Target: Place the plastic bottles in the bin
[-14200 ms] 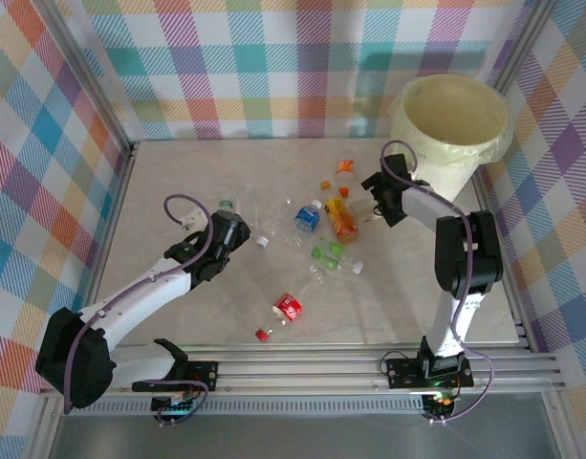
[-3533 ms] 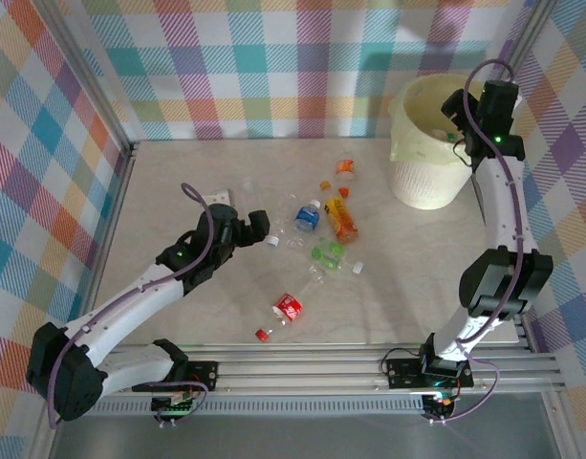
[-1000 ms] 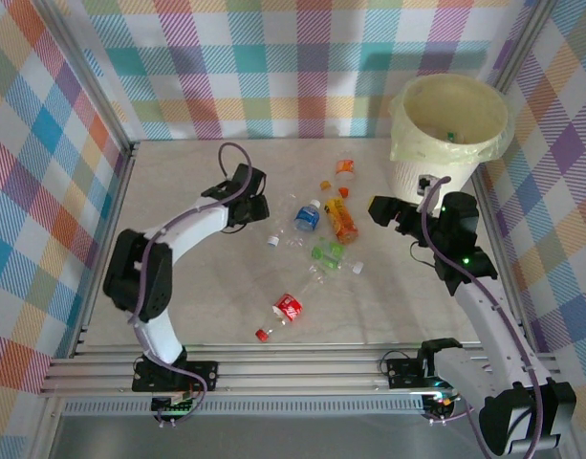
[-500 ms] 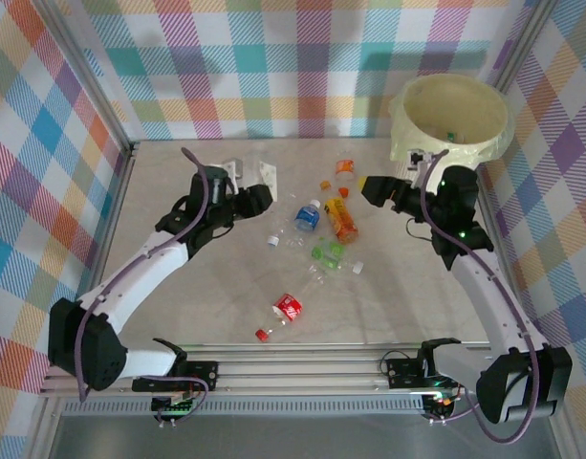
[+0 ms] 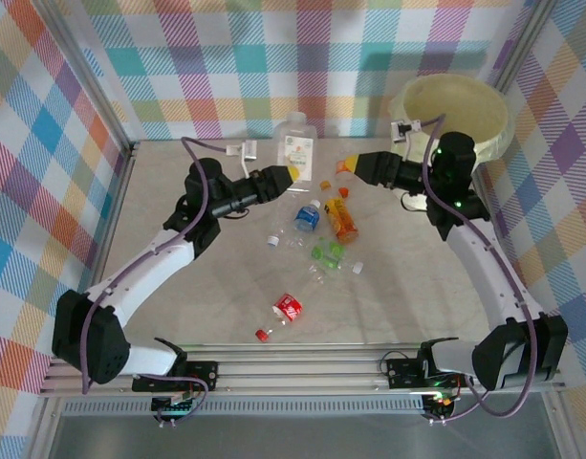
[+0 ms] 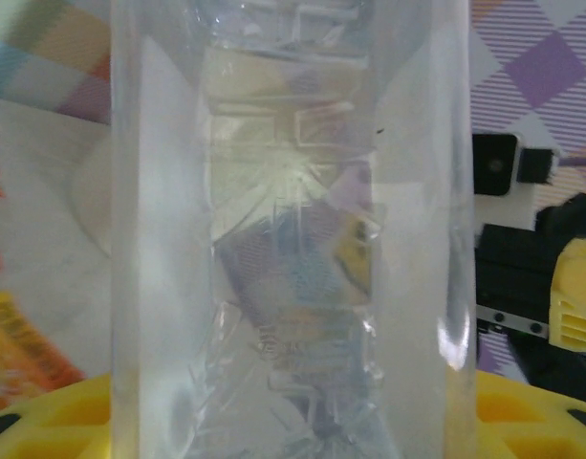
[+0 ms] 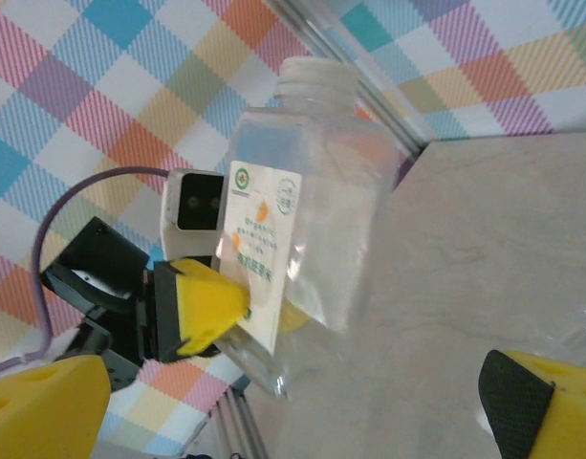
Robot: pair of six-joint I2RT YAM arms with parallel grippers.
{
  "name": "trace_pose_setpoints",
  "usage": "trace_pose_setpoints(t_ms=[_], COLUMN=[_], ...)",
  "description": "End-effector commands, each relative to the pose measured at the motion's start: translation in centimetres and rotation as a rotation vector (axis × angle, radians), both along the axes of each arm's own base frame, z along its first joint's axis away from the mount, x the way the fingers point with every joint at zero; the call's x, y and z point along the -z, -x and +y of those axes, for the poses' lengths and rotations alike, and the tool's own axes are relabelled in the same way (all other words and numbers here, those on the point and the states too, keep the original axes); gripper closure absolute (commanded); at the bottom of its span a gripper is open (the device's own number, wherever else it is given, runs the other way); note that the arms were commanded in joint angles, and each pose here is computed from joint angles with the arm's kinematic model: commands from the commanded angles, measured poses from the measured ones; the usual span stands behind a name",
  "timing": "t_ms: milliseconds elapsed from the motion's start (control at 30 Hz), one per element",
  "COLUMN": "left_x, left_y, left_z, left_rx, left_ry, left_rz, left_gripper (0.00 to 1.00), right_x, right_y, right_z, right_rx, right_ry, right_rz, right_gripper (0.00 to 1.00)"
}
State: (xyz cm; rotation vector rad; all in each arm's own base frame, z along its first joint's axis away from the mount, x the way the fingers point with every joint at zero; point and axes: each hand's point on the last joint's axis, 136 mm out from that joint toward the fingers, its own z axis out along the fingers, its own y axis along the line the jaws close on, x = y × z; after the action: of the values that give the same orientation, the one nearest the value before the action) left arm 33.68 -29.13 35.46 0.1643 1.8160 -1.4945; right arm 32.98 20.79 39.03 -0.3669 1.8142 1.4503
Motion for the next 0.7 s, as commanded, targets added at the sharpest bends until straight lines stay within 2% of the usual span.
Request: trace_pose_setpoints(t_ms=[0,200,367,433,667], left_x=[-5.0,-5.4,-5.1,-5.0,-4.0], left_y=[2.3,2.8,2.6,2.4,1.7], left_z=[-2.5,-4.6,-5.0,-5.0,-5.5], left_rx=[0.131,0.200,0.213,0.207,0.200], left_ry=[0.128,0.198,0.219,0.218,0.211], left_rz=[-0.088,-0.059,-0.038,-0.033,0.001], left_gripper=[0.67,0.67,0.67,0.66,0.66], right_x=[-2.1,-1.9,-2.9,-3.3,-4.4], right_y=[0.1,-0.7,-0.1,0.1,0.0], right_z=[1.4,3.7,4.3,4.3,4.0], right_rx=[-0.060,-0.146,-0.217,-0.220,-0.167], right_ry=[-0.042,-0.054,-0.087,-0.095,-0.137], right_rz=[-0.005,0.014,-0.033,-0.039,-0.053], right_gripper=[0.00,0.00,0.01,0.08,0.42])
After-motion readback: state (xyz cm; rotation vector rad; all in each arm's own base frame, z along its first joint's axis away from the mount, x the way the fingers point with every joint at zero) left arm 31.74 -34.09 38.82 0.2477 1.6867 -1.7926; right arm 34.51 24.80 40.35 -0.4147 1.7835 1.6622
